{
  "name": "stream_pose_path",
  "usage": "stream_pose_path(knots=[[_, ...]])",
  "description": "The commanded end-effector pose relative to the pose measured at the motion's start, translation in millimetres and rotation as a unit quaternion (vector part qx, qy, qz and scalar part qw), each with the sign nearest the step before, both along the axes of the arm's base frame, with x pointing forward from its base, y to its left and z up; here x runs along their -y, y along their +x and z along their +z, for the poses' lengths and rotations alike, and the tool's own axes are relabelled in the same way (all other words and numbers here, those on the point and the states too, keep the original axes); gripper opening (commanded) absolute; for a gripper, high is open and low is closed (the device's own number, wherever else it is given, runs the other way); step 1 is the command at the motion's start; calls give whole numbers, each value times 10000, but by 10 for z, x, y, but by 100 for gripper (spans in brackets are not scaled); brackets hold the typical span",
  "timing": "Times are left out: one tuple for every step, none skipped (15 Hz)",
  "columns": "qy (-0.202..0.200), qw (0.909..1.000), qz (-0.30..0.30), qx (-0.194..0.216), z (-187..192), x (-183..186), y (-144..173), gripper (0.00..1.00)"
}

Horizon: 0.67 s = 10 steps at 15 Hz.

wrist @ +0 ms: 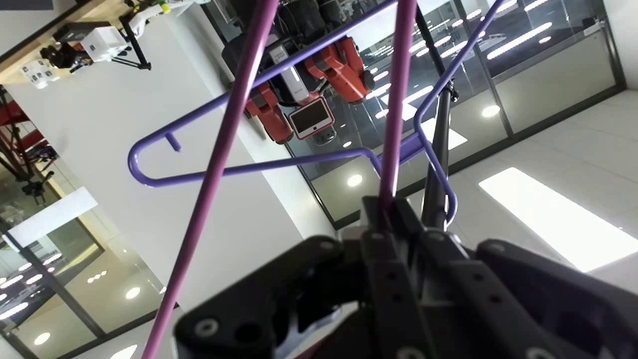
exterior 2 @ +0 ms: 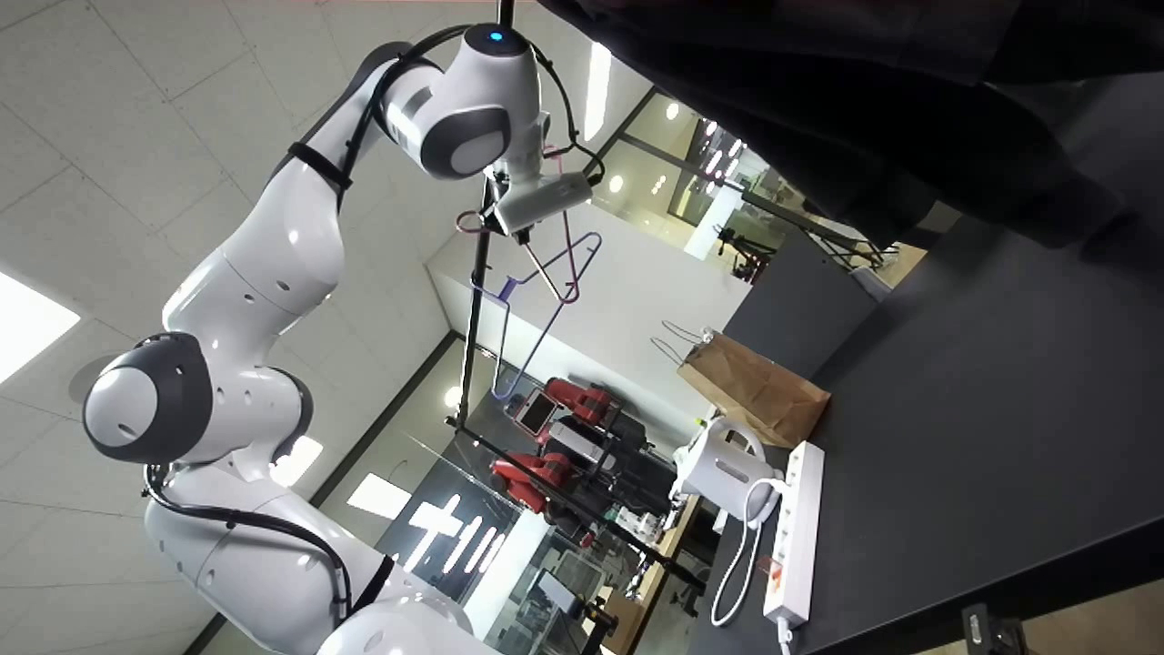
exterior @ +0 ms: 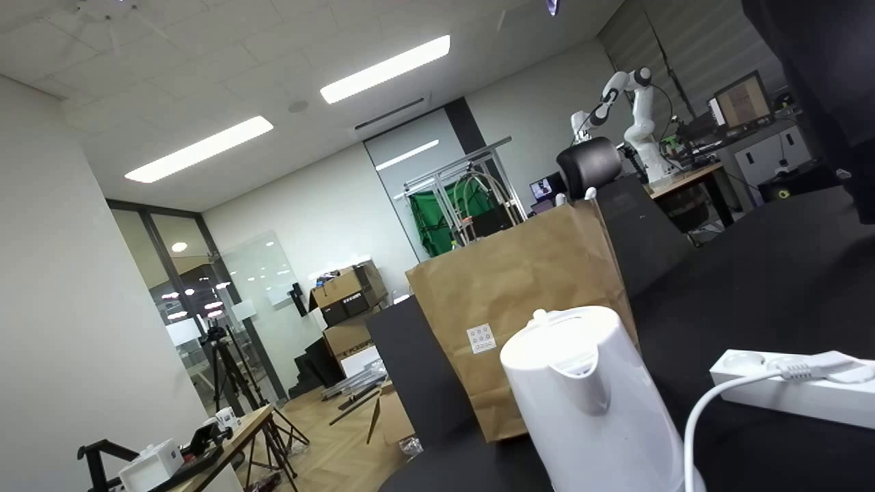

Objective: Put the pink hanger on the rack.

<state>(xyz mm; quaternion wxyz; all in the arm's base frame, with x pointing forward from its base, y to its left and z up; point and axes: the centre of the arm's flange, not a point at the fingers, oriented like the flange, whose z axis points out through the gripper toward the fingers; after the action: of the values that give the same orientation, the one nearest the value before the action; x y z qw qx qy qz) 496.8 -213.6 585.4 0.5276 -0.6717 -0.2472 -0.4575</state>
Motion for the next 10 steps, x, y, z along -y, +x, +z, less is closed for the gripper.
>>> stream_pose_path(knots=[[105, 9999, 3, -58, 200, 108, 72, 2], [112, 9999, -15, -61, 207, 120, 81, 2], [130, 9999, -32, -64, 215, 133, 92, 2], [152, 9999, -51, -63, 225, 146, 108, 2], [175, 9998, -66, -72, 225, 157, 123, 2], [187, 9998, -75, -90, 220, 169, 140, 2], [205, 9997, -81, -124, 210, 182, 154, 2], [222, 9995, -97, -184, 188, 195, 169, 2], [252, 9993, -111, -251, 173, 208, 187, 2], [293, 9988, -110, -365, 150, 227, 207, 2]])
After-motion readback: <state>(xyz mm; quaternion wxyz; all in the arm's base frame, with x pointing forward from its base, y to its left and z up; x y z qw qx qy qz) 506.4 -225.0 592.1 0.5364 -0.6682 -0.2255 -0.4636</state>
